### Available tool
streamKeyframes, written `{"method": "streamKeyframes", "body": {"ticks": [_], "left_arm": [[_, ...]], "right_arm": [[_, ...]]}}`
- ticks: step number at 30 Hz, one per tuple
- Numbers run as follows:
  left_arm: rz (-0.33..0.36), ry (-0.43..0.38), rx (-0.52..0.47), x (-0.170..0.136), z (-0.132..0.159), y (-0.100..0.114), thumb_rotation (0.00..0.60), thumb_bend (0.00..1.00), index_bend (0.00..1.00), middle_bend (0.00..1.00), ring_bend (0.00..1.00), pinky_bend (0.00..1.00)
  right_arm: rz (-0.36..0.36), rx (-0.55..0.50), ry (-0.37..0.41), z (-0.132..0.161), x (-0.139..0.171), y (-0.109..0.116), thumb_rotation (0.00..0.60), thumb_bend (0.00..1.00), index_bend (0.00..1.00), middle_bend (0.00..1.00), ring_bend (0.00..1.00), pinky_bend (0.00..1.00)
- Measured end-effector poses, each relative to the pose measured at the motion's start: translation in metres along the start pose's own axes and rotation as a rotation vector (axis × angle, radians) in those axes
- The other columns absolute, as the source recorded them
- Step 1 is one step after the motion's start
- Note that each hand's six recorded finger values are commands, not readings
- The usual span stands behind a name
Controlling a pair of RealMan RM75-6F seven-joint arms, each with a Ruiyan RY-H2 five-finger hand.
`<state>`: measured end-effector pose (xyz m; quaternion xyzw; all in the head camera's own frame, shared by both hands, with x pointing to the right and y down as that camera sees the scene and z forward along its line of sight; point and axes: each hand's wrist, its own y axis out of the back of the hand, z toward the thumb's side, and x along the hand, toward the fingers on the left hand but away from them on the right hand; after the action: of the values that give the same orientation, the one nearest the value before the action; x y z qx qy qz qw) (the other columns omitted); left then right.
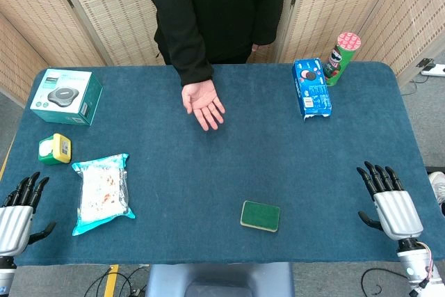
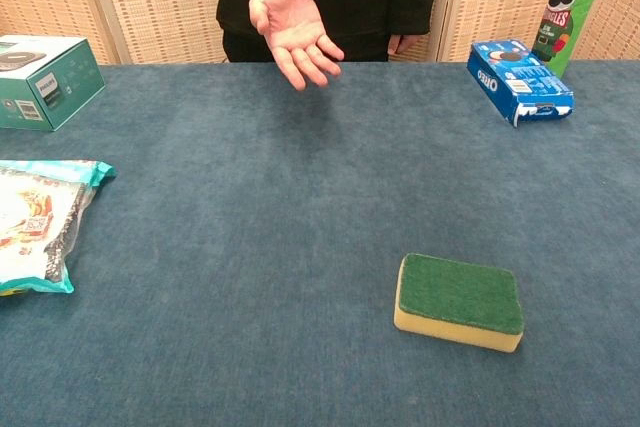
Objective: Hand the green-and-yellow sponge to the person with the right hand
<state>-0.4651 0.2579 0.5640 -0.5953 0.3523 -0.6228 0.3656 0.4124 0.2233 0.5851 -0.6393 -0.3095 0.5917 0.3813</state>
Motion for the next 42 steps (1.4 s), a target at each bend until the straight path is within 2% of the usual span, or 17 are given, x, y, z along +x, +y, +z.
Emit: {"method": "streamKeyframes", "body": {"ticks": [4,12,15,20,23,27,32,36,42], "left_arm": [[-0.008,0.0,-0.004,0.002,0.0,-0.002,0.6,0.26,0.02,0.02,0.03,0.24],[0.0,-0.025,-0.036,0.003,0.005,0.002,0.6,0.26,0.02,0.02,0.03,0.24],[-0.008,-0.033,-0.053,0.009,0.004,0.0,0.6,0.26,0.02,0.02,0.04,0.24],[-0.009,-0.003,-0.07,0.018,-0.006,0.0,0.6,0.26,0.0,0.02,0.04,0.24],[0.018,0.009,-0.081,0.02,-0.011,0.005,0.6,0.26,0.0,0.02,0.04,0.24],[0.037,0.01,-0.115,0.02,-0.014,0.011,0.6,0.26,0.0,0.02,0.04,0.24],[0.019,0.036,-0.14,0.022,-0.023,0.011,0.6,0.26,0.0,0.02,0.04,0.24],[-0.012,0.059,-0.155,0.025,-0.031,0.008,0.6,0.26,0.0,0.02,0.04,0.24],[-0.016,0.066,-0.188,0.026,-0.036,0.011,0.6,0.26,0.0,0.02,0.04,0.24]], "right_arm": [[0.011,-0.004,0.006,0.002,0.0,-0.002,0.6,0.13,0.0,0.0,0.0,0.0],[0.1,-0.089,0.062,0.019,-0.004,-0.016,0.6,0.13,0.0,0.0,0.0,0.0],[0.131,-0.091,0.074,0.029,-0.008,-0.023,0.6,0.13,0.0,0.0,0.0,0.0],[0.233,-0.095,0.108,0.064,-0.013,-0.044,0.6,0.13,0.0,0.01,0.0,0.0],[0.269,-0.122,0.145,0.092,-0.013,-0.054,0.6,0.15,0.01,0.05,0.0,0.0],[0.283,-0.166,0.197,0.127,-0.013,-0.067,0.6,0.18,0.03,0.09,0.0,0.0],[0.298,-0.21,0.251,0.164,-0.01,-0.078,0.6,0.19,0.06,0.12,0.0,0.0],[0.3,-0.224,0.266,0.178,-0.011,-0.084,0.6,0.2,0.09,0.13,0.0,0.0],[0.297,-0.23,0.259,0.184,-0.02,-0.091,0.6,0.22,0.13,0.16,0.0,0.0]]}}
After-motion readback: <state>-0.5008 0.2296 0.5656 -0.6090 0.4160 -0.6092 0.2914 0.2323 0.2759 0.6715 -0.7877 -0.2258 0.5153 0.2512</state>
